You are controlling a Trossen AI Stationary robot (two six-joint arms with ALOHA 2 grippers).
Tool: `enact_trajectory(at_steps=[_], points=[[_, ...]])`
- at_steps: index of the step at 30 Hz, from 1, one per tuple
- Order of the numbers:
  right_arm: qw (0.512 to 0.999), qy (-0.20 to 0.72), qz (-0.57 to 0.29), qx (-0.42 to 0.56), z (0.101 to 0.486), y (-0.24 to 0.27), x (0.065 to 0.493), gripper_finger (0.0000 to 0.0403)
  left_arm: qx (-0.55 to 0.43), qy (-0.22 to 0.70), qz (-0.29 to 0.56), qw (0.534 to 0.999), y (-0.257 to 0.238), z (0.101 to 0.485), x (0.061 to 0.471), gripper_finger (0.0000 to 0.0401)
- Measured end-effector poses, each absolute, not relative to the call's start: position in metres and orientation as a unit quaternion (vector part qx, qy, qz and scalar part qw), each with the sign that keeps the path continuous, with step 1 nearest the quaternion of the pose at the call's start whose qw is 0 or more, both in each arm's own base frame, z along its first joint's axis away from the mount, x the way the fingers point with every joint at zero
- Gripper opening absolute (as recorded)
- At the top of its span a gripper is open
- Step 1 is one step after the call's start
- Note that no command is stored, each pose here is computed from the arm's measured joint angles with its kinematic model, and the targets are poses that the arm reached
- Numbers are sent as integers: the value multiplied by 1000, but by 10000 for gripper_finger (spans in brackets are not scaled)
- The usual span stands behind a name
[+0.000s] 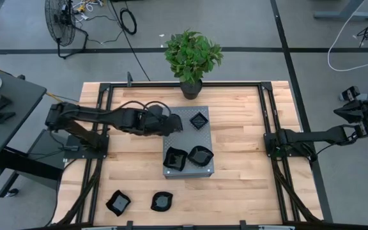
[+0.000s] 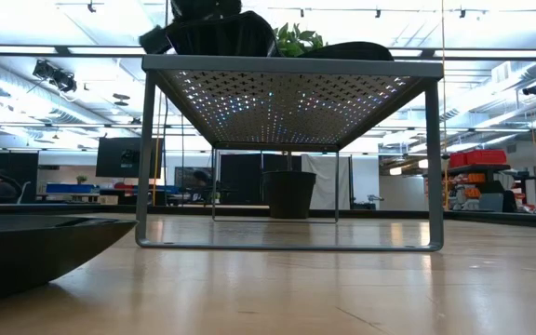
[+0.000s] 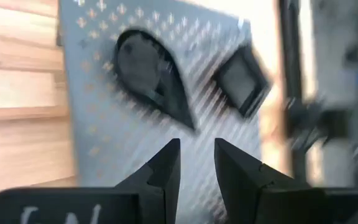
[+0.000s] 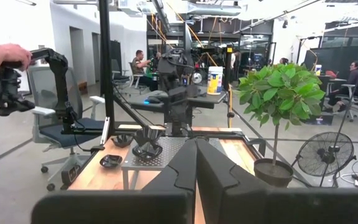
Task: Pick & Place Mini shaped plates
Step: Stack the black bowl on top of the black bowl on the shelf
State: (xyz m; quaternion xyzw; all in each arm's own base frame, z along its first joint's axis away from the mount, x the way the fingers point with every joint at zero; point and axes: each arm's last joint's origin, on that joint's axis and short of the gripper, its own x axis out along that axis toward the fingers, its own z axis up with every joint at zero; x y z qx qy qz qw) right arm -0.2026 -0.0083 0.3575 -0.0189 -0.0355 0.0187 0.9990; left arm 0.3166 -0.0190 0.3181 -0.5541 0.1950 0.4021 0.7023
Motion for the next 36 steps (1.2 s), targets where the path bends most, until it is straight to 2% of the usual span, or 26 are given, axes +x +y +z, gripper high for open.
enact_trajectory(at_steps=[10,16,20,23,36], points=[[999,-36,19,-19,357,-8,-203,16,-404,415,263,772,-38,318,294,103],[999,-36,19,-19,357,-8,-203,16,-297,521,164,783,-56,315,278,103],[999,-36,19,-19,357,-8,-203,16,-212,581,56,784,-72,313,269,103],[999,-36,19,-19,357,-8,-203,16,-171,605,3,778,-85,312,262,103],[999,-36,19,-19,357,-8,-203,16,-72,619,-117,773,-134,311,241,103]])
